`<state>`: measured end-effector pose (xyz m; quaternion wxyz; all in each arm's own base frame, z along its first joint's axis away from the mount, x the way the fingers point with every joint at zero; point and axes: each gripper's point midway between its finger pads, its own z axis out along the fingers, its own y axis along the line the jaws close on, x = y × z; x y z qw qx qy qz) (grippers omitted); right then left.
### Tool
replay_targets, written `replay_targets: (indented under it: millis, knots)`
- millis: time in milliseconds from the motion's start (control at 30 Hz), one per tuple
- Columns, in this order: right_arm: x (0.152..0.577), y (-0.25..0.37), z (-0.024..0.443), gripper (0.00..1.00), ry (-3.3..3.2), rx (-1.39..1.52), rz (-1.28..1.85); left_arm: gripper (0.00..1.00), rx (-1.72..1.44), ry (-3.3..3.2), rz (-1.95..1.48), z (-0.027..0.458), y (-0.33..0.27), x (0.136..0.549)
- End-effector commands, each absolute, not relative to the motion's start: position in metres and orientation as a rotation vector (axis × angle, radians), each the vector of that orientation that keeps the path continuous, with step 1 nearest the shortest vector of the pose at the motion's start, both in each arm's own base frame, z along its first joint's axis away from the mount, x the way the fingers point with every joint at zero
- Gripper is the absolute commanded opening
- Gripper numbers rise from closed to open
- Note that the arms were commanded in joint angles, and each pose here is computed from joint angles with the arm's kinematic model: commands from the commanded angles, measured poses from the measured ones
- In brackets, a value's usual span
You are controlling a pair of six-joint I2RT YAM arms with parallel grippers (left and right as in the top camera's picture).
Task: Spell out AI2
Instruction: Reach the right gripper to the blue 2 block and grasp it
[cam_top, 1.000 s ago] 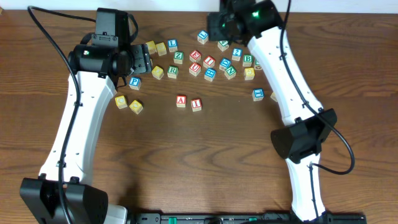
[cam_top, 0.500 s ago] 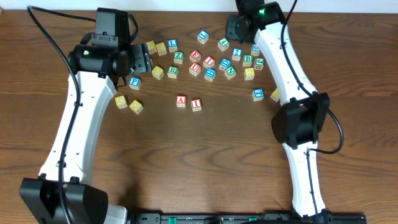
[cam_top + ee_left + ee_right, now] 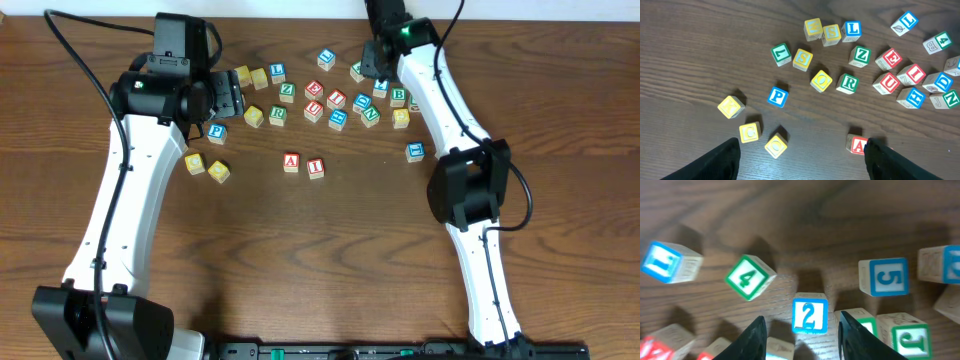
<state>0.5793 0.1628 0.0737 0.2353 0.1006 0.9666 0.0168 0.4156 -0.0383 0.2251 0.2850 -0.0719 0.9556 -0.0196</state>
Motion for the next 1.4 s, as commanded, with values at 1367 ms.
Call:
replay_targets:
  millis: [1367]
  knots:
    - [0.578, 0.156, 0.017, 0.28, 2.695, 0.294, -0.044, 0.78, -0.198, 2.569, -0.026, 0.219, -0.035, 0.416]
